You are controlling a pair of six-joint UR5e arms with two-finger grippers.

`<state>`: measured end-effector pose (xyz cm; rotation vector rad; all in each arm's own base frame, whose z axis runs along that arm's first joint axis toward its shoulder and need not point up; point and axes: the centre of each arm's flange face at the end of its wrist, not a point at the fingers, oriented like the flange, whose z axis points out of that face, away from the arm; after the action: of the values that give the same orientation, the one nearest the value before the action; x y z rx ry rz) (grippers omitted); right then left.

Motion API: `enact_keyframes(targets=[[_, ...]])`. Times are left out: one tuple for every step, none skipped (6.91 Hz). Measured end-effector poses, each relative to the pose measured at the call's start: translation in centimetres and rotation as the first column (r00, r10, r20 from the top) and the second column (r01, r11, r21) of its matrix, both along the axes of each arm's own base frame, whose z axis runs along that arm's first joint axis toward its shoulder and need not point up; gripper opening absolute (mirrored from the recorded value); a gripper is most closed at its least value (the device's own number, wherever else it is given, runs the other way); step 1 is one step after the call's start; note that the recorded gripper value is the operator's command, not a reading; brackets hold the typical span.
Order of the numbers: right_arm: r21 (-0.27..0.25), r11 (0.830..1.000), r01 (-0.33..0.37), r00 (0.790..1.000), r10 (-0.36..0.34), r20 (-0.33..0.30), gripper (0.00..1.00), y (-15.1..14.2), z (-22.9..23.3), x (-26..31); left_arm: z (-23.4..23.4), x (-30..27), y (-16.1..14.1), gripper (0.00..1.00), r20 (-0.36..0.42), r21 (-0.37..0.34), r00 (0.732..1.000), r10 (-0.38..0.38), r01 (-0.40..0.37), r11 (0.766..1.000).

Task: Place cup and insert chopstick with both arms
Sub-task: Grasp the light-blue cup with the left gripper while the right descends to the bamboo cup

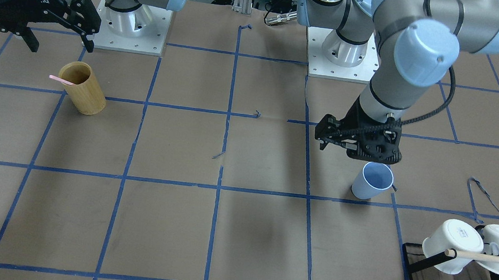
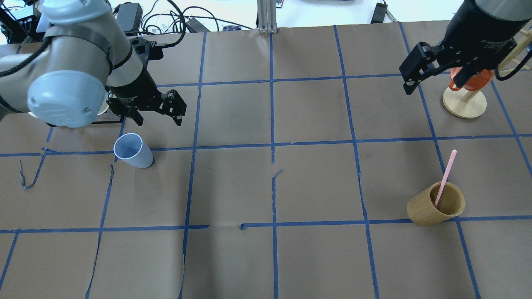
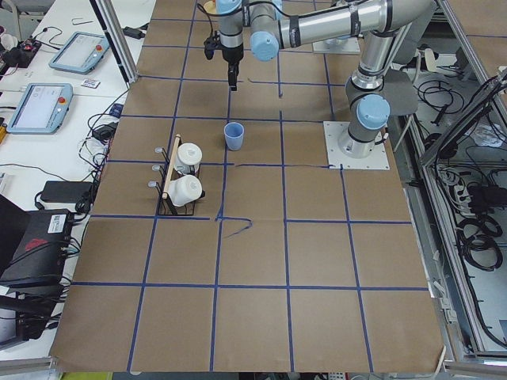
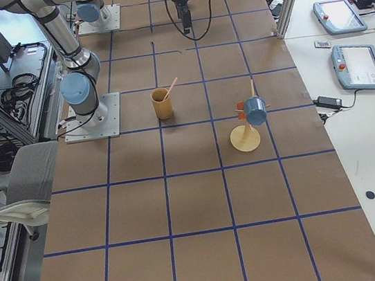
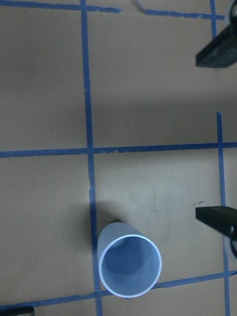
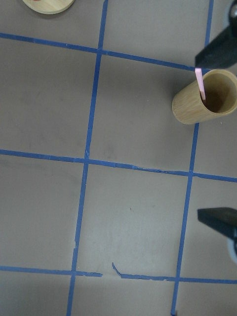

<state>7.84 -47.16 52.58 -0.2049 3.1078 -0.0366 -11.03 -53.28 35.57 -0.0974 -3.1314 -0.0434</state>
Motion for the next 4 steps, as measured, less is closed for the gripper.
enact_keyframes(targets=[[0.019, 1.0, -0.005, 1.0, 0.005, 0.001, 1.0, -0.3, -1.1, -0.3, -2.8, 2.2, -1.6, 0.94, 0.018, 0.005, 0.999, -0.031, 0.031, 1.0], [0.058, 0.998, -0.036, 0.999, 0.036, -0.002, 1.0, -0.6, -3.2, -1.3, -5.1, 4.9, -2.7, 0.86, 0.041, 0.023, 0.998, -0.042, 0.042, 0.999], [0.083, 0.993, -0.087, 0.996, 0.088, -0.001, 1.0, -0.8, -5.1, -3.3, -6.7, 6.5, -2.8, 0.59, 0.049, 0.044, 0.998, -0.039, 0.037, 0.998], [0.098, 0.987, -0.124, 0.992, 0.124, 0.012, 1.0, -0.8, -7.0, -6.6, -8.1, 7.1, -2.4, 0.24, 0.051, 0.065, 0.998, -0.035, 0.031, 0.997]])
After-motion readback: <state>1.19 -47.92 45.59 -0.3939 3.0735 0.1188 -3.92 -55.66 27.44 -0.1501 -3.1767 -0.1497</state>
